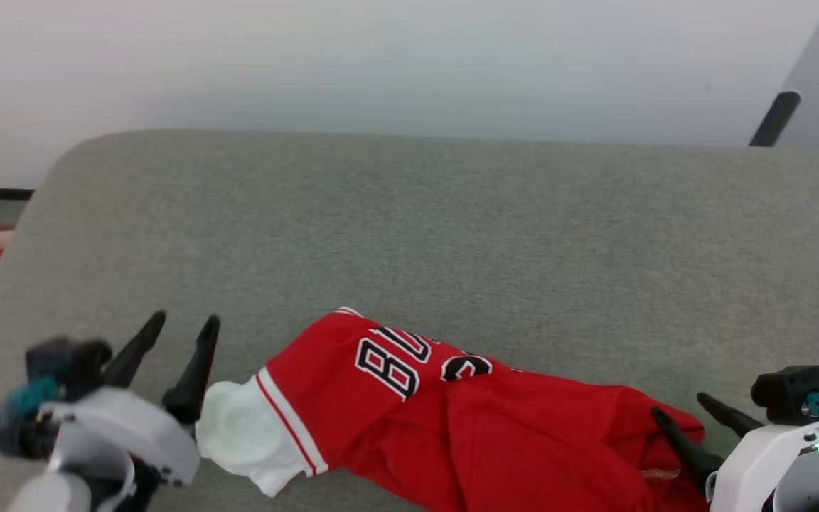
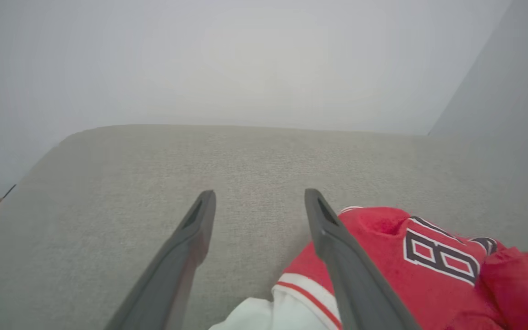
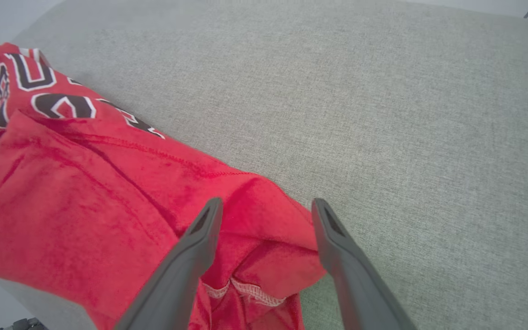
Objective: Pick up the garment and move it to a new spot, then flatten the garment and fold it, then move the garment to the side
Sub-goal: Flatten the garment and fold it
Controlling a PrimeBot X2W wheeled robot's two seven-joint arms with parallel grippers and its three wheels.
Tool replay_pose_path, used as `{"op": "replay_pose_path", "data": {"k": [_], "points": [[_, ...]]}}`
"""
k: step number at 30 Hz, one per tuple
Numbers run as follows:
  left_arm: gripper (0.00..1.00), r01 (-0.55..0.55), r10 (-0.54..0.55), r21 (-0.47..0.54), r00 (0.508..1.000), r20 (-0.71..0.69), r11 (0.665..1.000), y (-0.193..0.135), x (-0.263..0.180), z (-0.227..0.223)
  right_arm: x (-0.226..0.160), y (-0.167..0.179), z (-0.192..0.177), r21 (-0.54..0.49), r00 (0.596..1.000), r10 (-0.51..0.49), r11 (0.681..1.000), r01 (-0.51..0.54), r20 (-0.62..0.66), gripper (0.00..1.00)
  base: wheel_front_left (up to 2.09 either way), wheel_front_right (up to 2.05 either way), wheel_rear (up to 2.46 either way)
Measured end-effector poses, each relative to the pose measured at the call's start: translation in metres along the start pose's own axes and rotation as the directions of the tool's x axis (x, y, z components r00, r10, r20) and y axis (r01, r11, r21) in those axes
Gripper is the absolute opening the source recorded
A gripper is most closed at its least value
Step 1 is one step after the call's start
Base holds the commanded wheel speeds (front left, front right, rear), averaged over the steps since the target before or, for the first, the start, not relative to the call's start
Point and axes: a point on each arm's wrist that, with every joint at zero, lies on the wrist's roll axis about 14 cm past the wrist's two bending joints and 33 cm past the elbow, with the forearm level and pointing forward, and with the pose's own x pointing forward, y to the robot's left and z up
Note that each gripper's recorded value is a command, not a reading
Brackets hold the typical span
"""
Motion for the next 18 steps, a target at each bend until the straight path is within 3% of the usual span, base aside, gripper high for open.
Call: {"op": "replay_pose_path", "data": {"k": [7,18], "points": [[1.0,0.161,-0.168,-0.053,0.969,-0.18,0.986,-0.036,0.025,0.005,-0.004,-0.019,-0.002,0.047,0.997,-0.064,0.997,0.063,0.031,1.0,0.0,0.0,0.0],[1.0,0.335,-0.338,-0.092,0.82,-0.462,0.938,-0.087,0.043,-0.005,-0.01,-0.044,-0.013,0.098,0.989,-0.144,0.985,0.139,0.041,1.0,0.0,0.0,0.0]]}}
